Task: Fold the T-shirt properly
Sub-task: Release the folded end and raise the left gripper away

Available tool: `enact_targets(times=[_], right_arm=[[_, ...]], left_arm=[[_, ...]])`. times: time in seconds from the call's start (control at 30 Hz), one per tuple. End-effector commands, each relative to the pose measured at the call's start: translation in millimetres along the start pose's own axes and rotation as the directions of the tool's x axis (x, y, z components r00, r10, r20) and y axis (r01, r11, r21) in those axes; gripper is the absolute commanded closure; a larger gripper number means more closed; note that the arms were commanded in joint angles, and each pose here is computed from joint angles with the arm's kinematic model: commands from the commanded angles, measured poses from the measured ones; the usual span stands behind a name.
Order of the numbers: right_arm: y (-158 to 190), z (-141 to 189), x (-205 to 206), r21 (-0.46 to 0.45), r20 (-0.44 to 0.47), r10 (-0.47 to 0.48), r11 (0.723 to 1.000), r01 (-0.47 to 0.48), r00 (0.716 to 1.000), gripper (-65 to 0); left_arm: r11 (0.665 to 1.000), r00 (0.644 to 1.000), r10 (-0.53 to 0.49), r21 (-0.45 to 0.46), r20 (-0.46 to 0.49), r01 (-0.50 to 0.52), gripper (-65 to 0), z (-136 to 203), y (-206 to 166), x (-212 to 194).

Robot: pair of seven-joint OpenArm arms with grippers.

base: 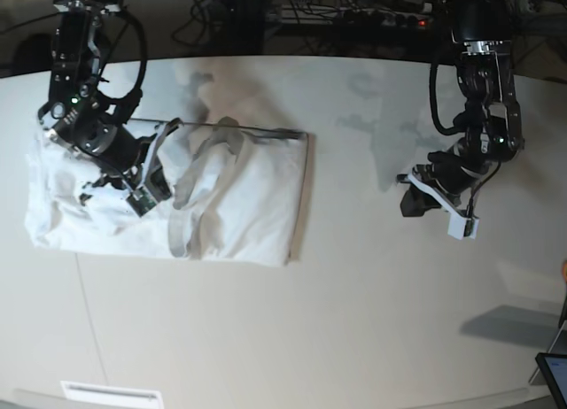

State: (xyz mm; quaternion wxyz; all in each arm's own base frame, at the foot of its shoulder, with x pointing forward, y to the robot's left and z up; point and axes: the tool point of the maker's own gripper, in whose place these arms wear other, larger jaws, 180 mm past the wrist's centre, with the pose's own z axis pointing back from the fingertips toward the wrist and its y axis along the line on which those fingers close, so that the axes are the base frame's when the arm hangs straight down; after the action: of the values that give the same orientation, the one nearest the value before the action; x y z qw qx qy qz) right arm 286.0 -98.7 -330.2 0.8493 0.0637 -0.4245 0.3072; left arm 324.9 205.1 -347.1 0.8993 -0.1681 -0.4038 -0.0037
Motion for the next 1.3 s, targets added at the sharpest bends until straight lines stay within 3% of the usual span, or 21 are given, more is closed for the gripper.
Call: enact_targets(times=[0.0, 0.33, 0.6, 0.87, 1.0, 1.13, 1.27], right_arm=[[0, 2, 17, 0.001, 0.057, 0.022, 1.0, -0.022, 0.998, -1.0], [71, -7, 59, 0.176, 0.193, 0.108, 0.974, -0.143, 0.975, -1.2], [109, -14, 62, 0.268, 0.178, 0.162, 0.941, -0.206, 0.971, -1.5], [128, -36, 46, 0.325, 0.106, 0.06, 0.941, -0.092, 0.993, -1.6], [122, -46, 32, 0.323, 0.059, 0.041, 0.945, -0.057, 0.997, -1.6], [77, -50, 5, 0.223, -0.012, -0.048, 0.974, 0.049, 0.999, -1.6], [43, -47, -15, 0.143, -0.047, -0.107, 0.983, 0.113, 0.993, -1.6]], left_arm=[[1.0, 0.999, -0.021, -0.008, 0.042, 0.022, 0.0, 5, 0, 14], [1.0, 1.0, -0.012, 0.011, -0.008, 0.012, 0.0, 11, 8, -9], [1.0, 1.0, -0.012, 0.007, -0.01, 0.012, 0.0, 10, 6, -10], [1.0, 1.0, -0.004, 0.001, -0.013, 0.004, 0.0, 8, 4, -12], [1.0, 1.0, 0.001, 0.0, -0.012, -0.001, 0.0, 7, 3, -13], [1.0, 1.0, 0.007, 0.006, -0.02, -0.007, 0.0, 9, 5, -17], [1.0, 1.0, 0.008, 0.007, -0.024, -0.008, 0.0, 9, 6, -19]])
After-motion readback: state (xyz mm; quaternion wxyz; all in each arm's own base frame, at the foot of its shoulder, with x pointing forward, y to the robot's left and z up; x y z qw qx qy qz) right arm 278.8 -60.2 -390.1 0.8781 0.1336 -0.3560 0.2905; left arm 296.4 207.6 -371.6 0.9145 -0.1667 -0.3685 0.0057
